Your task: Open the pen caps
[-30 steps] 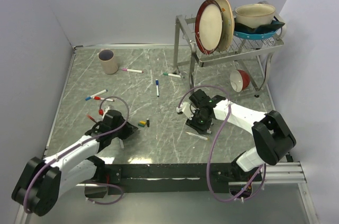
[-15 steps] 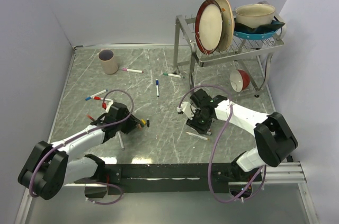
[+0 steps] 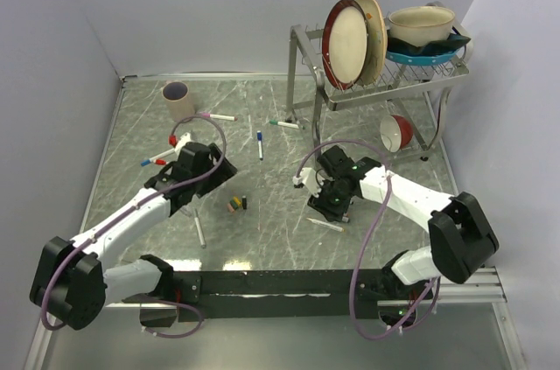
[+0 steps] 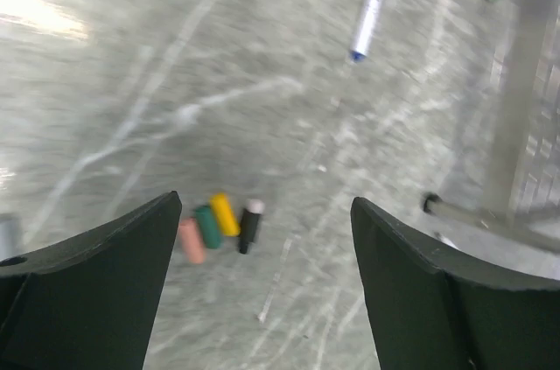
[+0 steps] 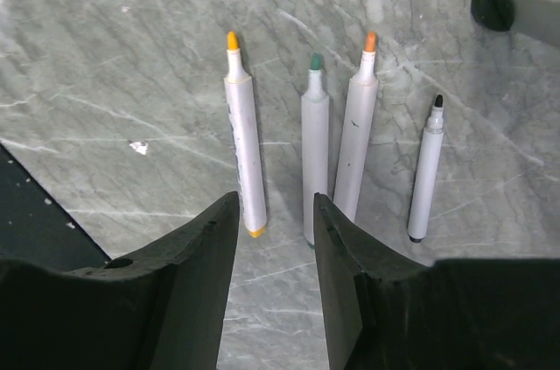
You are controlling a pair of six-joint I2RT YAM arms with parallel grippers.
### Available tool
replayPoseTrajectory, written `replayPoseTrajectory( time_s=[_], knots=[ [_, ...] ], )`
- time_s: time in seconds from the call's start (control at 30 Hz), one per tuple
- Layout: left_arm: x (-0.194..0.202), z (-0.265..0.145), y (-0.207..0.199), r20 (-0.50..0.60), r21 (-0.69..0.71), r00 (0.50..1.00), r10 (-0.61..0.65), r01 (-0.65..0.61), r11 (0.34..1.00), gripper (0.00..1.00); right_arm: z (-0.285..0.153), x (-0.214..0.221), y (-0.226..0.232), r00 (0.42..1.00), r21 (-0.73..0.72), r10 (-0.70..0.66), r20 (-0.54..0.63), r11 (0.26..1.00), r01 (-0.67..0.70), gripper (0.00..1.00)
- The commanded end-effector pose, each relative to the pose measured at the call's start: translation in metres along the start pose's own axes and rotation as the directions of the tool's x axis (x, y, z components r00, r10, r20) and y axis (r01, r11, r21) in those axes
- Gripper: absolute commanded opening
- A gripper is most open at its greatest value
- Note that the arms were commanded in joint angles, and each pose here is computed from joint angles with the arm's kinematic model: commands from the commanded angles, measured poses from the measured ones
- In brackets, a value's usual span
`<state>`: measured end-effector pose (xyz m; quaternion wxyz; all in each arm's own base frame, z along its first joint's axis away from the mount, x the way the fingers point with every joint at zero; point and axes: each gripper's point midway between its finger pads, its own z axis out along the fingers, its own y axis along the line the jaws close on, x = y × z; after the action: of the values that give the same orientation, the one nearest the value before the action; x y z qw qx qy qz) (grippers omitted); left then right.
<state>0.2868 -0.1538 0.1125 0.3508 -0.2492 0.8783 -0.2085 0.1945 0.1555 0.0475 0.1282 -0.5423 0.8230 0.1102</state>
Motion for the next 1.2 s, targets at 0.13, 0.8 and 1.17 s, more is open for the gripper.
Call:
replayPoseTrajectory(
  time_s=[0.13, 0.8, 1.17],
  knots=[
    [0.023, -0.022, 0.09, -0.043, -0.448, 0.999, -0.008, -0.012, 0.894, 0.84, -0.019, -0.015, 0.004, 0.996, -0.009, -0.045, 0.082, 0.999, 0.046, 0.48],
    [0.069, -0.013, 0.131, -0.102, -0.53, 0.988, -0.116, 0.045, 0.847, 0.58, -0.022, -0.016, 0.005, 0.994, -0.006, -0.052, 0.099, 0.999, 0.053, 0.48],
    [0.086, -0.006, 0.125, -0.203, -0.482, 0.974, -0.105, -0.006, 0.876, 0.29, -0.028, -0.021, 0.007, 0.989, -0.004, -0.067, 0.131, 0.998, 0.069, 0.48]
  ],
)
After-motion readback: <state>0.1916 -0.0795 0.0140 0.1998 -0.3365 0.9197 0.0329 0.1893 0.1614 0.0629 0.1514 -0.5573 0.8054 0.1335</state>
